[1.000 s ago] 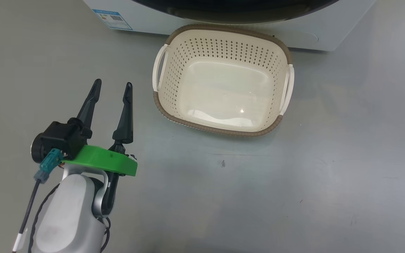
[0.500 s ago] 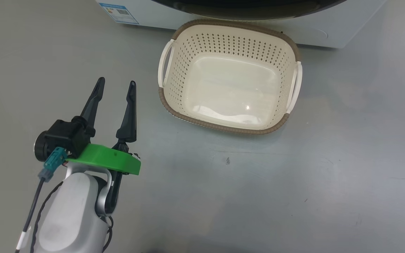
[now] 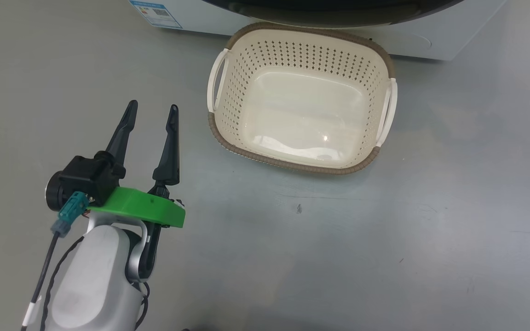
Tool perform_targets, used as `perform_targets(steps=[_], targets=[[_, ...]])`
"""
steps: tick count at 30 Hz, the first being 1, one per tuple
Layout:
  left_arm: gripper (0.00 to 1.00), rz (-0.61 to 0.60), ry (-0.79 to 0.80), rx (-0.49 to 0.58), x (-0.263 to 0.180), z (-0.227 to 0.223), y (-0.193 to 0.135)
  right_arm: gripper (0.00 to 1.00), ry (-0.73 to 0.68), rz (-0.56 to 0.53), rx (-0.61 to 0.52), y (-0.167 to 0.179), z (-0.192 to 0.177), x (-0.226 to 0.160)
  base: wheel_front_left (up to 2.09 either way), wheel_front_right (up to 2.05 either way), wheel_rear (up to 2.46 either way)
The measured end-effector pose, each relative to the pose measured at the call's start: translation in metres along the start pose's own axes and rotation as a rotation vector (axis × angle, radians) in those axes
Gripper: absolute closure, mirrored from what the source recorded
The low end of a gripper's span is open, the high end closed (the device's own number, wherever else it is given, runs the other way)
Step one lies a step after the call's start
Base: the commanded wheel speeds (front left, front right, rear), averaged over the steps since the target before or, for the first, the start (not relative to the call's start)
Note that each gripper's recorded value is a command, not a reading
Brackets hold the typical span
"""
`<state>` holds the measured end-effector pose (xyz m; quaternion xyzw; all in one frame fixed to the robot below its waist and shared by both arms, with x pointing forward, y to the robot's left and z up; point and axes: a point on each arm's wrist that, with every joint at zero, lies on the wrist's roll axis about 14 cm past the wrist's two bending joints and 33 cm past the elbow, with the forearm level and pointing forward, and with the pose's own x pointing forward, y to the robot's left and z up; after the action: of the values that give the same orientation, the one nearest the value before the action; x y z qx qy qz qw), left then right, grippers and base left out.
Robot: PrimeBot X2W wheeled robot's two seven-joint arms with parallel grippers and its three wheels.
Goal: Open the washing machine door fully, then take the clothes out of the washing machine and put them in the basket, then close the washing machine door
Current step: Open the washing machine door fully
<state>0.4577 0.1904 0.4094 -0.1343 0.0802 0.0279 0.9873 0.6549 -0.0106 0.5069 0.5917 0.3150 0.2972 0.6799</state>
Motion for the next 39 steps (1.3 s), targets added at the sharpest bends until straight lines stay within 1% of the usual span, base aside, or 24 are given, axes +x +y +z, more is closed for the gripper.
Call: perform_targets(steps=[8, 14, 20, 27, 32, 39], targets=[[0.00, -0.003, -0.002, -0.001, 0.002, 0.000, -0.002, 1.00, 0.055, 0.017, 0.027, 0.000, -0.007, -0.004, 0.00, 0.00, 0.00], [0.00, -0.008, -0.004, -0.004, 0.002, 0.001, -0.005, 1.00, 0.102, 0.002, 0.024, -0.006, -0.017, -0.009, 0.00, 0.00, 0.00], [0.00, -0.013, -0.016, -0.006, 0.001, 0.006, -0.008, 1.00, 0.146, -0.023, 0.044, -0.018, -0.033, -0.020, 0.00, 0.00, 0.00], [0.00, -0.022, -0.035, -0.009, -0.001, 0.015, -0.012, 1.00, 0.193, -0.009, 0.044, -0.014, -0.050, -0.030, 0.00, 0.00, 0.00], [0.00, -0.028, -0.052, -0.012, -0.004, 0.022, -0.015, 1.00, 0.242, 0.026, 0.043, -0.004, -0.070, -0.037, 0.00, 0.00, 0.00], [0.00, -0.031, -0.065, -0.018, -0.012, 0.029, -0.018, 1.00, 0.294, 0.033, 0.048, 0.001, -0.094, -0.047, 0.00, 0.00, 0.00]])
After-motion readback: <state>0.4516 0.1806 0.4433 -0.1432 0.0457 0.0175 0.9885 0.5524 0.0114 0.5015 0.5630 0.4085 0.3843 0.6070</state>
